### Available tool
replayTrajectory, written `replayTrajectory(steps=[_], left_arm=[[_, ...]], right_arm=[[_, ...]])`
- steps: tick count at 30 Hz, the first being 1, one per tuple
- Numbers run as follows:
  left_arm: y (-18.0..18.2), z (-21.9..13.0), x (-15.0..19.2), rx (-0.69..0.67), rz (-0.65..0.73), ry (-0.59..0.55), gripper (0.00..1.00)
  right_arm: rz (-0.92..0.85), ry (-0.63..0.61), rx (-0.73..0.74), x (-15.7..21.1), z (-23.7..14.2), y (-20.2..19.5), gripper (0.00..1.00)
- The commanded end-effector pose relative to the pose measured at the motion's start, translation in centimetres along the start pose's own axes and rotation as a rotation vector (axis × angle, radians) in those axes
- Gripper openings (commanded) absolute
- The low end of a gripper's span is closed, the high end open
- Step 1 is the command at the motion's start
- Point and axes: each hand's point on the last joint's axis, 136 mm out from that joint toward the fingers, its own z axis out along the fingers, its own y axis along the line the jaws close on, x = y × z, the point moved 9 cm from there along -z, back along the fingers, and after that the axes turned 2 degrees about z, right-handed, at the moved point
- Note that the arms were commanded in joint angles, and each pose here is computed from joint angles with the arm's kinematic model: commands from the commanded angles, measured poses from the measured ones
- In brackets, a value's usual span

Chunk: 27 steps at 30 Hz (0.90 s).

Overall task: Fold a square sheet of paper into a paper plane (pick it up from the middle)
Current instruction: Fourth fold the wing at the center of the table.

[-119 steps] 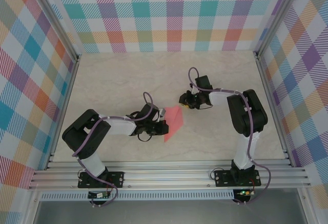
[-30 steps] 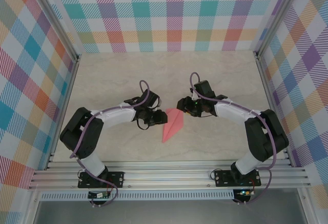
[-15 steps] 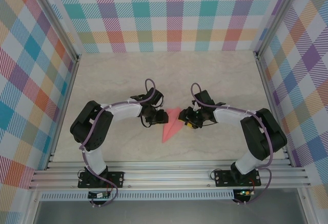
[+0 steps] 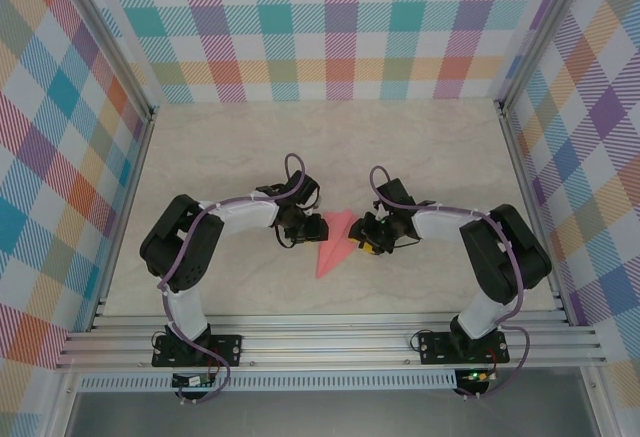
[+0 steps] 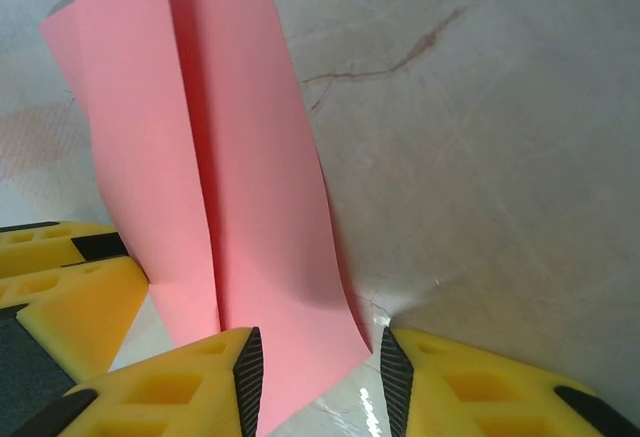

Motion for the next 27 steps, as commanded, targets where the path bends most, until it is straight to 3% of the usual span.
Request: replayTrajectory(steps=[1, 9, 20, 27], left_arm=[[0.3, 0.7, 0.2, -0.006, 0.005, 0.05, 0.31], [0.6, 1.0, 0.3, -0.022, 0.003, 0.064, 0.28], [1.3, 0.4, 0.1, -0.044, -0.054, 0.034, 0.24], [1.3, 0.5, 0.1, -0.007, -0.065, 0.044, 0.24]], right_arm=[[-0.029, 0.024, -0.066, -0.1, 0.7, 1.5, 0.38], [-0.05, 0.016, -0.108, -0.5, 0.4, 2.8, 0.4], [-0.05, -0.007, -0.161, -0.6, 0.2, 3.6, 0.51], [-0.04, -0.008, -0.17, -0.1, 1.2, 3.5, 0.5]])
